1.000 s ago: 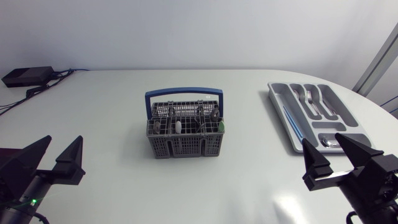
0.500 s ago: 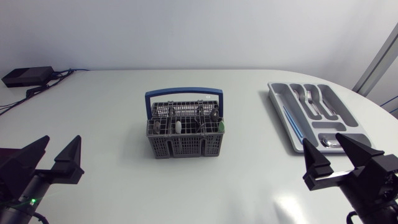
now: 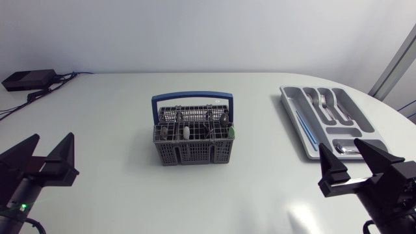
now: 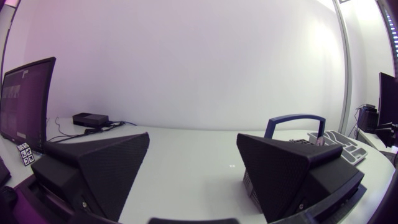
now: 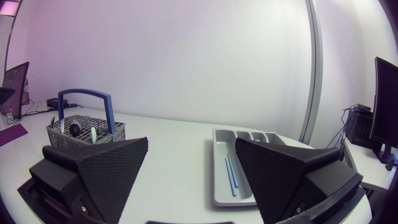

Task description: Unload the cutlery basket into the drawer organizer.

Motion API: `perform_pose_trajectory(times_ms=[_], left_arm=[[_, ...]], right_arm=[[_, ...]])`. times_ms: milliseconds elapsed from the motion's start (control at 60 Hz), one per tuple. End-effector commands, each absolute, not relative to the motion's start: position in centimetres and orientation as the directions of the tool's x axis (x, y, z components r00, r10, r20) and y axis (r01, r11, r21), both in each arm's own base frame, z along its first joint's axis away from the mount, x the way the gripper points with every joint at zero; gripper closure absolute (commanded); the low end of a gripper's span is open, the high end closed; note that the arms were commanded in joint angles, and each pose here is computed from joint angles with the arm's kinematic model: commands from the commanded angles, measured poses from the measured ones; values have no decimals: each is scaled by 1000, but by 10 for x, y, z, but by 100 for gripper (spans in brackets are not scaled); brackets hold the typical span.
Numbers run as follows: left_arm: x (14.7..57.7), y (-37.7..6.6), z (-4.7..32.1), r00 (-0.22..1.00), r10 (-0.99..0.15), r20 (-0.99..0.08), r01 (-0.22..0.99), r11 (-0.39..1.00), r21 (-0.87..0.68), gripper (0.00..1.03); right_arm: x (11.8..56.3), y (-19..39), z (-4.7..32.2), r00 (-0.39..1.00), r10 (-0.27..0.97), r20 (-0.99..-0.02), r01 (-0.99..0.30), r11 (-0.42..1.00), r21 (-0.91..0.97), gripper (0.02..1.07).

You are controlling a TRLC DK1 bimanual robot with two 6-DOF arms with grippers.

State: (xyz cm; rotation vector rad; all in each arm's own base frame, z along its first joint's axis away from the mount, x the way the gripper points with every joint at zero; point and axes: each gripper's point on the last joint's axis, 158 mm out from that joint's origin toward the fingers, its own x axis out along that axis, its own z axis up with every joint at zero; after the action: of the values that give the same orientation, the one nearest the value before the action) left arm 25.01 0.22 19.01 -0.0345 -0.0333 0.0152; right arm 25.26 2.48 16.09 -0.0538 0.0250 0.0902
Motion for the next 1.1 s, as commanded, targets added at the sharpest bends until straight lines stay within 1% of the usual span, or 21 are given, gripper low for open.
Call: perform_pose_trajectory(times_ms=[0,117,283,350,417,533,767,833,933,1083], left_arm=[[246,6,218,996,32,88,-27,998,-54,5],[250,8,227,997,41,62,-37,997,-62,5],[262,7,234,999,40,-21,-41,996,-82,5],[266,6,238,998,37,-41,-40,995,-96,7],[270,5,240,997,31,-69,-38,993,-114,8],[280,-4,236,984,5,-179,-30,990,-135,8],[293,-34,227,944,-19,-328,-3,998,-67,8],[295,-40,227,937,-31,-348,11,998,-59,8],[300,-50,230,929,-50,-367,29,998,-61,4],[311,-55,224,888,-35,-459,5,998,-67,4]], right_arm=[[252,23,175,997,80,12,-80,996,-32,6],[252,23,184,996,82,18,-81,996,-32,6],[258,23,196,997,76,4,-76,997,-32,6],[261,23,201,997,73,-5,-73,997,-32,6],[264,23,204,997,70,-22,-70,997,-30,6],[274,25,210,997,60,-54,-62,997,-34,6],[292,32,215,991,56,-121,-58,998,-14,6],[296,35,216,990,62,-129,-64,998,-10,6],[304,44,218,985,79,-151,-82,997,-14,6],[312,53,210,975,87,-207,-94,995,-28,6]])
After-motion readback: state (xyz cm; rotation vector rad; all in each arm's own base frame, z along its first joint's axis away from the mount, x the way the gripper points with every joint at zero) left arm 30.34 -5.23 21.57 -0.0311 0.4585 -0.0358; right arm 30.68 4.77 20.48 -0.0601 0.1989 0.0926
